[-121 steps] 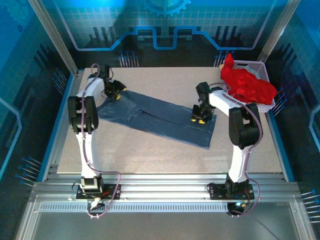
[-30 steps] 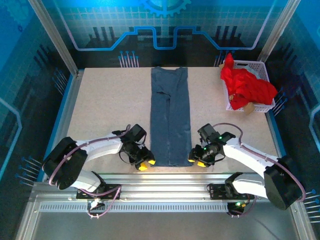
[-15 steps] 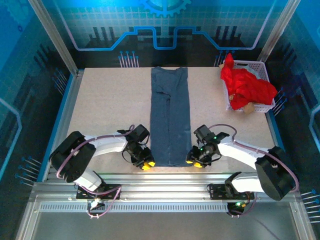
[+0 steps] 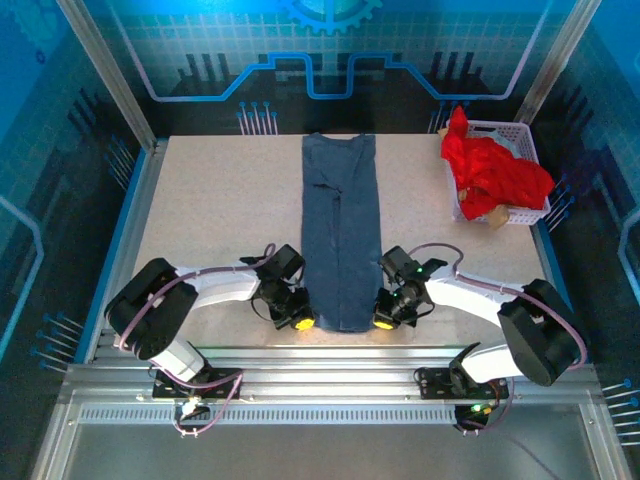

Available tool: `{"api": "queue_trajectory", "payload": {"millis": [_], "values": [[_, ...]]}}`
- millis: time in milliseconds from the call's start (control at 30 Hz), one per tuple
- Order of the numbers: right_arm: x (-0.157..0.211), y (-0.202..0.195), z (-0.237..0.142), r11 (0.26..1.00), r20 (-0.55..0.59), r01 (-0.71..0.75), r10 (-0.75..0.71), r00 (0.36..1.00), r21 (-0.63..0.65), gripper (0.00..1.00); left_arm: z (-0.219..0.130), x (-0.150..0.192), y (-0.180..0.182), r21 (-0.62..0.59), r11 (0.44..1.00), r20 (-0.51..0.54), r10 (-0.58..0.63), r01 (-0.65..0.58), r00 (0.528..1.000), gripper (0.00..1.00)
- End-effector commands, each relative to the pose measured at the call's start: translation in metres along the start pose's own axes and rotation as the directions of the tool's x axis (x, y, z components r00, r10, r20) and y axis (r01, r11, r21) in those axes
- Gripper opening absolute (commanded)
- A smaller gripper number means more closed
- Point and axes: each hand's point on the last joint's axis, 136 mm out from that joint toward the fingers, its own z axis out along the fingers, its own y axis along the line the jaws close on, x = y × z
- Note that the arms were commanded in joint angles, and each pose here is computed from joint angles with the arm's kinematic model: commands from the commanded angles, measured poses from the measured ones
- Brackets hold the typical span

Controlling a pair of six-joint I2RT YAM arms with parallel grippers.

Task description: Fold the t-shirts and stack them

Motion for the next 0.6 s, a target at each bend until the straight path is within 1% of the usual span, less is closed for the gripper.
{"api": "queue_trajectory", "payload": {"millis": [0,100,200,267,333,433,567], "values": [[0.005,0.002,-0.006,1.000,0.017,0.020,-0.021,1.000,0.019,0.00,-0.009,-0.003,-0.002,0.004,1.000,0.053,0.028,-0.028,0.998,0.00],[0.019,-0.002,-0.009,0.999,-0.013,0.037,-0.036,0.999,0.035,0.00,-0.014,0.009,0.003,0.007,0.999,0.030,0.045,-0.045,0.999,0.00],[0.034,0.000,-0.014,0.998,-0.032,0.054,-0.053,0.998,0.026,0.00,-0.018,0.025,-0.001,0.050,0.996,-0.009,0.079,-0.079,0.997,0.00],[0.039,0.003,-0.019,0.998,-0.036,0.055,-0.054,0.998,0.014,0.00,-0.024,0.033,-0.005,0.071,0.992,-0.013,0.102,-0.101,0.995,0.00],[0.038,0.007,-0.028,0.999,-0.017,0.050,-0.050,0.999,0.013,0.00,-0.034,0.033,-0.009,0.080,0.991,0.017,0.108,-0.109,0.994,0.00],[0.027,0.014,-0.043,1.000,0.030,0.032,-0.031,0.999,-0.002,0.00,-0.048,0.026,-0.021,0.108,0.989,0.067,0.095,-0.102,0.993,0.00],[0.003,0.032,-0.064,1.000,0.085,0.019,-0.018,0.996,-0.019,0.00,-0.071,0.001,-0.043,0.172,0.982,0.142,0.048,-0.072,0.989,0.00]]}}
